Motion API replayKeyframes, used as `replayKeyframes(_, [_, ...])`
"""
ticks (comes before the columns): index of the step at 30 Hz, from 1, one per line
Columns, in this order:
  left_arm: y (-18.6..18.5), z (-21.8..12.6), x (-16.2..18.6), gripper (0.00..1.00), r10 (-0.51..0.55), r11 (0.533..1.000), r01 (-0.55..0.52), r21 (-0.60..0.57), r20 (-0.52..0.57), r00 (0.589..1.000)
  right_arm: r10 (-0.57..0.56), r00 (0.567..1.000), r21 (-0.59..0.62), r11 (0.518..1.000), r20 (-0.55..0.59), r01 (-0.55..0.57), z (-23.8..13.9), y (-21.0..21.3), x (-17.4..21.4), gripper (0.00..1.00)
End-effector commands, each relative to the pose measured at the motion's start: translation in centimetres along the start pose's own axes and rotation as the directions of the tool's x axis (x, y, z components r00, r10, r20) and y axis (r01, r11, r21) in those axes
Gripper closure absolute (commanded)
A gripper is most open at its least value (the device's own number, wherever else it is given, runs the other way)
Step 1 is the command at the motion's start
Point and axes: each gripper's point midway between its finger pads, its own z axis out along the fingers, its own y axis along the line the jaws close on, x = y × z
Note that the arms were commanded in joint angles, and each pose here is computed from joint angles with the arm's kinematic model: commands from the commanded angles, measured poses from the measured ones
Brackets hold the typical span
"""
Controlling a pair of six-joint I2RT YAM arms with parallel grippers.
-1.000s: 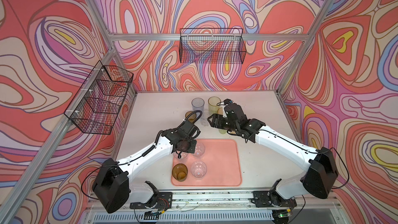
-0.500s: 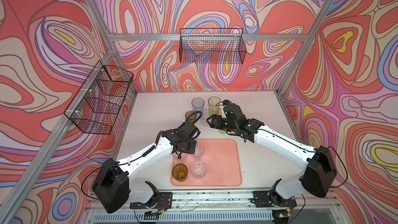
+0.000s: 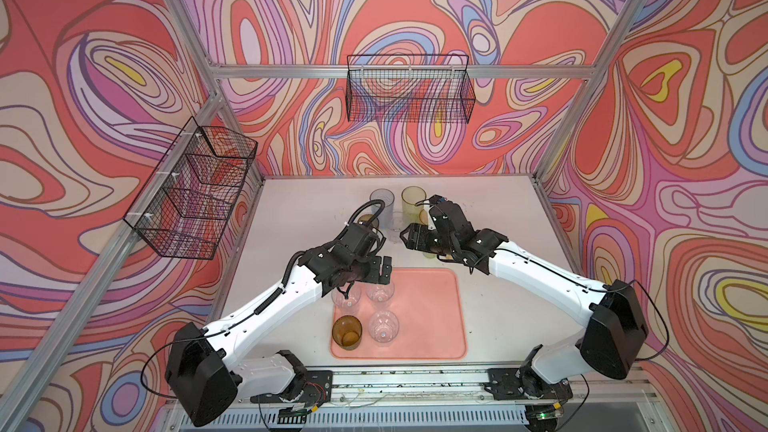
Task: Place the glasses into the tray
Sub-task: 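Set the clear glass down on the tray and open the left gripper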
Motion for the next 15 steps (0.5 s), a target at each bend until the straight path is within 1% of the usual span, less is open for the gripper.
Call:
replayKeyframes(1, [-1.4,-0.6,-1.6,0.0,-0.009,0.999,0.008,0.039,0.037,0.999,-0.018,1.0,0.035,0.999,-0.001,0.018,0.3,-0.5,-0.4,0.24])
replayKeyframes(4, [-1.7,0.0,-1.8,0.0,-0.008,0.999,0.007,0.05,0.037,0.999,-0.031,0.999,0.065,0.997,-0.011,0.031,0.4,-0.7,-0.6,0.24])
replayKeyframes(9, [-2.0,0.8,-2.1,0.0,-0.006,0.999,0.004,0.048,0.033,0.999,-0.054,0.998,0.079,0.995,-0.01,0.055,0.1,-0.8,-0.7,0.24])
replayKeyframes(15, [-1.3,0.9,-2.9,0.0,0.006,1.0,-0.006,0.001,0.052,0.999,-0.059,0.998,0.097,0.993,-0.026,0.061,0.6,-1.1,-0.6,0.25])
